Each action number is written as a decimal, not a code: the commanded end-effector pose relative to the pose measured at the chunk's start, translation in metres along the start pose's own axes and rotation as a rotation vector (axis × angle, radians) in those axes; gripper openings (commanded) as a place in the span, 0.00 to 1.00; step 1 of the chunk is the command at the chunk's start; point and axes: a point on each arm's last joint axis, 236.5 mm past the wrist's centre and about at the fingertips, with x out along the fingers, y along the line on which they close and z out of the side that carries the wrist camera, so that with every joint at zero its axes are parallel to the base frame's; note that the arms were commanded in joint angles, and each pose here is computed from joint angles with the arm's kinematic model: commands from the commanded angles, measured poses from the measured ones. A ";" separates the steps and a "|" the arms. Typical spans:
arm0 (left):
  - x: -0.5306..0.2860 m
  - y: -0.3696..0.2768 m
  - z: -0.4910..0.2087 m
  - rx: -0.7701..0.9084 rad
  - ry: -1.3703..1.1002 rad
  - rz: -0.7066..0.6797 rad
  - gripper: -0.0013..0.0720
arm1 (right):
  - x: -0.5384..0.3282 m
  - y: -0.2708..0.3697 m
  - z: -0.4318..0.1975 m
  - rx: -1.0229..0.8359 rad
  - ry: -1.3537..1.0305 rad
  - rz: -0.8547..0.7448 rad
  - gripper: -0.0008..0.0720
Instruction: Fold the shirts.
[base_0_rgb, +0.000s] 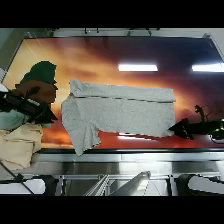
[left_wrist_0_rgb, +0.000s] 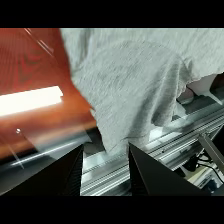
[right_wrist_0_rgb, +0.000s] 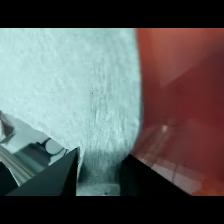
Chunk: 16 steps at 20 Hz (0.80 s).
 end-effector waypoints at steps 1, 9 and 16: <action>0.032 0.014 -0.045 -0.087 0.027 -0.026 0.42 | 0.026 -0.004 0.002 -0.044 0.030 -0.063 0.12; 0.104 -0.003 -0.034 0.035 -0.056 0.083 0.42 | 0.007 0.035 0.035 -0.103 -0.055 0.003 0.04; 0.123 -0.027 -0.005 0.146 0.010 0.117 0.02 | 0.003 0.047 0.025 -0.124 -0.007 0.050 0.04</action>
